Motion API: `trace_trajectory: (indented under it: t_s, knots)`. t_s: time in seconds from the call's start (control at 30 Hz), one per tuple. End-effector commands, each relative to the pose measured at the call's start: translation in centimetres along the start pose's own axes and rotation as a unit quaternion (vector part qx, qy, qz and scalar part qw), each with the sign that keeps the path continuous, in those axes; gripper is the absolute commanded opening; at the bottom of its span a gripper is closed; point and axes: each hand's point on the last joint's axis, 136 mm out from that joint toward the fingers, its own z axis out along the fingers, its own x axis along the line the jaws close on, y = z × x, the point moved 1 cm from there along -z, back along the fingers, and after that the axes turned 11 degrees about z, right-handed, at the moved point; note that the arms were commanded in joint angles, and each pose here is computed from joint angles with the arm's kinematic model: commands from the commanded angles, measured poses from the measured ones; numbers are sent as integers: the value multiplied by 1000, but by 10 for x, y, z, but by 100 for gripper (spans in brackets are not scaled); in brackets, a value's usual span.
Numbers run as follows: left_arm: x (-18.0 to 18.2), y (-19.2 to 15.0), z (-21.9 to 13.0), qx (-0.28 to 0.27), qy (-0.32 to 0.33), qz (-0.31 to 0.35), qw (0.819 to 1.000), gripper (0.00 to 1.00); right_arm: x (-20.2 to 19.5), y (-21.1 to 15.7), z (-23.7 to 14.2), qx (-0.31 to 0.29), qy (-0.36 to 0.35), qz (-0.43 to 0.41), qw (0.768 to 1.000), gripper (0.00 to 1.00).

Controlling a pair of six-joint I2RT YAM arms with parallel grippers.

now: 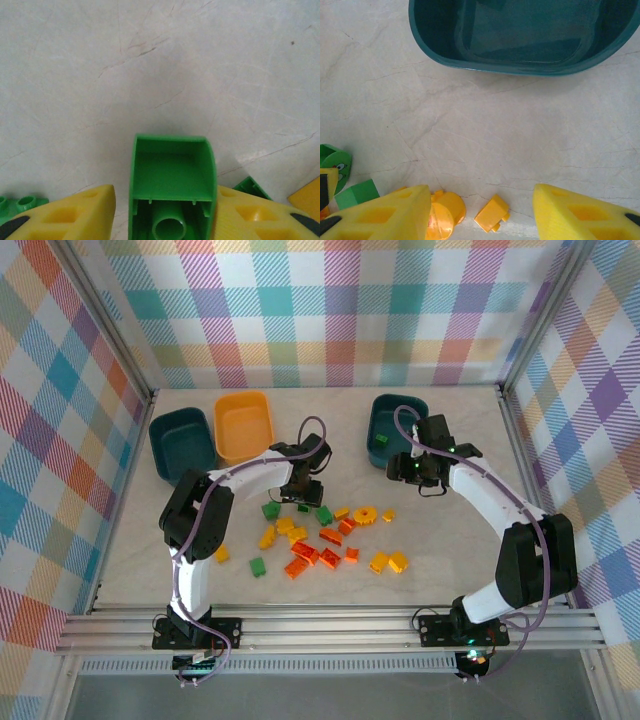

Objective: Sort the legos into containers by color

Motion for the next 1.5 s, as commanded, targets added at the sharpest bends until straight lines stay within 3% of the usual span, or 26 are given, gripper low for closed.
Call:
trace_trajectory:
  t_s: [0.0,0.07,0.33,0.6,0.83,1.03,1.27,1.47]
  knots:
    - [1,5,0,-6,7,1,1000,46,4,2,-6,-9,15,2,1000,56]
    - [1,4,2,-4,7,0,1000,38,5,2,-6,-9,16,3,1000,56]
    - [-5,12,-5,-13,-9,-8,1000,28,5,5,-15,-25,17,2,1000,56]
    - [-41,82,-72,-97,-100,-11,990,19,-17,26,-27,-79,-29,58,995,55]
    - [-106,162,-89,-167,-214,12,962,19,-38,45,-41,-109,4,145,983,56]
    - [-135,212,-80,-207,-251,18,945,23,-45,47,-47,-111,9,151,982,56]
    - [-142,239,-65,-249,-269,-10,931,29,-52,48,-56,-123,13,151,981,57]
    - [-136,247,-57,-260,-247,-27,933,37,-50,44,-54,-113,20,148,982,56]
